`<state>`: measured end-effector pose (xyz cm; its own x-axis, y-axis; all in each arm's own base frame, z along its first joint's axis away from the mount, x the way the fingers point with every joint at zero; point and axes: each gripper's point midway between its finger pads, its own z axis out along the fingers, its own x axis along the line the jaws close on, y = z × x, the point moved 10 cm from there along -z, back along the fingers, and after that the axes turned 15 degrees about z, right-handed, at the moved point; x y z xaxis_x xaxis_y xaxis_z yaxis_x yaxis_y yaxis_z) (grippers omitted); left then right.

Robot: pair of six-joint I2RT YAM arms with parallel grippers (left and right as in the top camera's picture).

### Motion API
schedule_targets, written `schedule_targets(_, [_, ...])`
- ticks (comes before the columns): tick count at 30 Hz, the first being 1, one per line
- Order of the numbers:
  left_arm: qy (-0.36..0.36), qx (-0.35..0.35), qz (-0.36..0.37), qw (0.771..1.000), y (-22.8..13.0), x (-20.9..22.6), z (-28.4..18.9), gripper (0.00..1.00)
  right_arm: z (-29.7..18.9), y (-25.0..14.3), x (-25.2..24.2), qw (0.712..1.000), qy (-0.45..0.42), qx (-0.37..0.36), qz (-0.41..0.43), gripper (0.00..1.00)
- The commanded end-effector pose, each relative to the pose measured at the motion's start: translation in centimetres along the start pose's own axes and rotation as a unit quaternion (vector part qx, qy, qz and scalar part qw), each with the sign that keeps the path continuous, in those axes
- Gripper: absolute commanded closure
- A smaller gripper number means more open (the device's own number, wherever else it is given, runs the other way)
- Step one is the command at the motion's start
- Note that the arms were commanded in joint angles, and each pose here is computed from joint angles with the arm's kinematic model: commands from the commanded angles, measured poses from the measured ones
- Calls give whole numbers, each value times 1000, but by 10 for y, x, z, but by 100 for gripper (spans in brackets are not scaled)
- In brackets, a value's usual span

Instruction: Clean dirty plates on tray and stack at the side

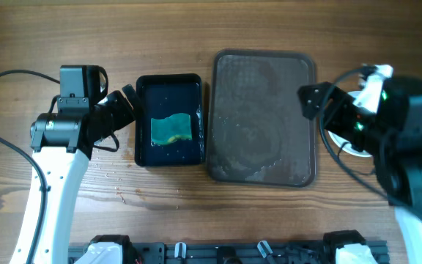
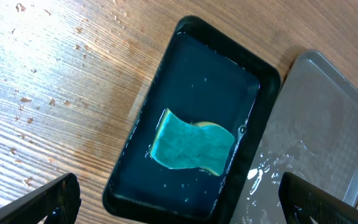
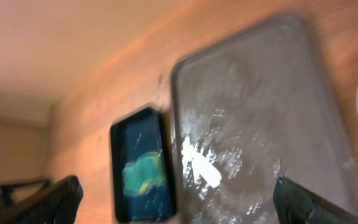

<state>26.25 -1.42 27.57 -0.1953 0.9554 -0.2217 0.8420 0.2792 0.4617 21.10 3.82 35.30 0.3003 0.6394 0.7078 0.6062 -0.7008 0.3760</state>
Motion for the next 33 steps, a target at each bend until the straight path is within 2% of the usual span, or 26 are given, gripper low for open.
schedule_targets(1, [-5,-8,1,1000,3,0,-4,0,-17,-6,-31,989,-29,-146,-2,0])
schedule_targets(3, [-5,-8,1,1000,3,0,-4,0,-21,-24,-61,977,0,-213,-4,0])
schedule_targets(6, [-5,-8,1,1000,3,0,-4,0,-17,-51,-101,961,40,-272,-4,0])
schedule_targets(10, [-5,-8,1,1000,3,0,-4,0,-1,-78,-142,954,68,-292,-6,0])
schedule_targets(16, [-5,-8,1,1000,3,0,-4,0,41,-96,-181,966,21,-259,-7,0])
schedule_targets(18, [-5,-8,1,1000,3,0,-4,0,40,-94,-180,963,19,-269,-31,0])
schedule_targets(20, [-5,-8,1,1000,3,0,-4,0,39,-94,-171,958,43,-256,-126,0])
schedule_targets(22, [-5,-8,1,1000,3,0,-4,0,33,-93,-152,920,112,-250,-280,0])
schedule_targets(24, [-5,-8,1,1000,3,0,-4,0,31,-96,-144,879,142,-247,-384,0])
schedule_targets(26, [-5,-8,1,1000,3,0,-4,0,42,-96,-152,882,129,-254,-376,0])
schedule_targets(28, [-5,-8,1,1000,3,0,-4,0,49,-95,-154,866,158,-292,-375,0])
schedule_targets(33, [-5,-8,1,1000,3,0,-4,0,49,-94,-155,866,150,-297,-372,1])
